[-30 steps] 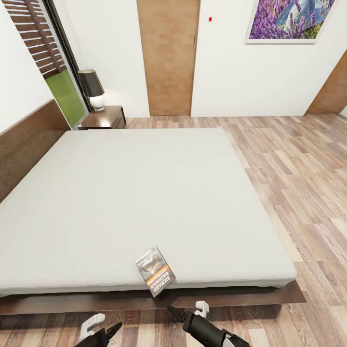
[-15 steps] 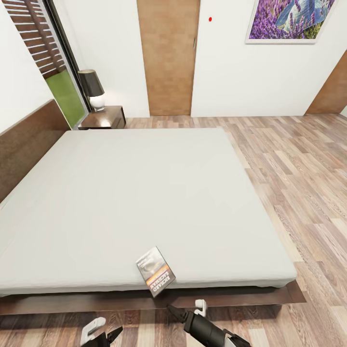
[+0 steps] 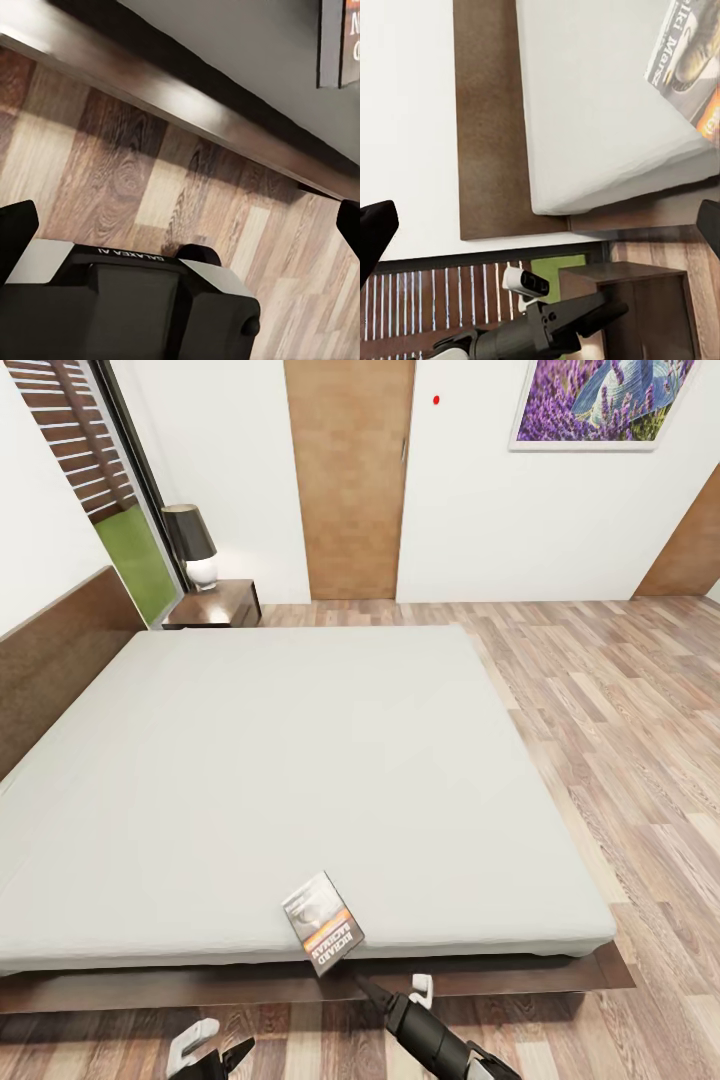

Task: In the bedroom, move the book from the bed onto either nightstand, and place the two sandals side by side next to the bed.

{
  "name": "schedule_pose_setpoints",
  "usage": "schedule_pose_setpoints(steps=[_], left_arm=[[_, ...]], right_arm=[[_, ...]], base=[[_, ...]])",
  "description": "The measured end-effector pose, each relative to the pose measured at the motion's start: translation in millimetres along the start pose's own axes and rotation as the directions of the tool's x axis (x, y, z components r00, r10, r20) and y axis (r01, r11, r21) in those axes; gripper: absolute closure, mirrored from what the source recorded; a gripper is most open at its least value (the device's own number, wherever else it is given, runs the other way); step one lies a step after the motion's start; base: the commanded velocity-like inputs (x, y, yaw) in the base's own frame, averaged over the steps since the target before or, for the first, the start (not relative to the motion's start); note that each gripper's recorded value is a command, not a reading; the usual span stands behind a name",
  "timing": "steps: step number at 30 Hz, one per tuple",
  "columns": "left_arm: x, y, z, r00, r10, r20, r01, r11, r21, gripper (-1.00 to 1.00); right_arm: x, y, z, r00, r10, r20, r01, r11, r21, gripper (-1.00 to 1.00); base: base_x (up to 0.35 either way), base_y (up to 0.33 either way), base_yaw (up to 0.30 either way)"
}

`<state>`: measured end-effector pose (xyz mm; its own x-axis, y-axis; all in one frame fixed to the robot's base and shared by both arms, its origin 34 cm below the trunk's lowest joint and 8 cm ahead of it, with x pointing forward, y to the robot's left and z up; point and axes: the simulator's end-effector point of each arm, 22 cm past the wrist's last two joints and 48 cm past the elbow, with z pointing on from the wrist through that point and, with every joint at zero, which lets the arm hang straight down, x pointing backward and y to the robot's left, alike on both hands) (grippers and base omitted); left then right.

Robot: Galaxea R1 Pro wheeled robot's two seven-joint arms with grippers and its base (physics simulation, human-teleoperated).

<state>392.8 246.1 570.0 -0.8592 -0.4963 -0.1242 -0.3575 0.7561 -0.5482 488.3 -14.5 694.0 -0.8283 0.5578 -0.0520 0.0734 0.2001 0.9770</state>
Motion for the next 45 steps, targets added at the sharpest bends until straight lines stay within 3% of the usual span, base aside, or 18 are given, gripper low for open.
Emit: schedule_pose_setpoints(steps=[22, 45], left_arm=[[-1, -2, -0.2, 1.0, 0.002, 0.001, -0.002, 1.0, 0.003, -1.0], [-1, 13, 24.8, 1.0, 0.002, 0.002, -0.002, 1.0, 0.002, -1.0]], right_arm=[[-2, 3, -0.1, 1.0, 0.003, 0.002, -0.003, 1.0, -0.008, -1.0], [-3, -25, 8.6, 1.0, 0.003, 0.002, -0.003, 1.0, -0.008, -1.0]], base=[[0.0, 0.0, 0.103], [0.0, 0.0, 0.0]])
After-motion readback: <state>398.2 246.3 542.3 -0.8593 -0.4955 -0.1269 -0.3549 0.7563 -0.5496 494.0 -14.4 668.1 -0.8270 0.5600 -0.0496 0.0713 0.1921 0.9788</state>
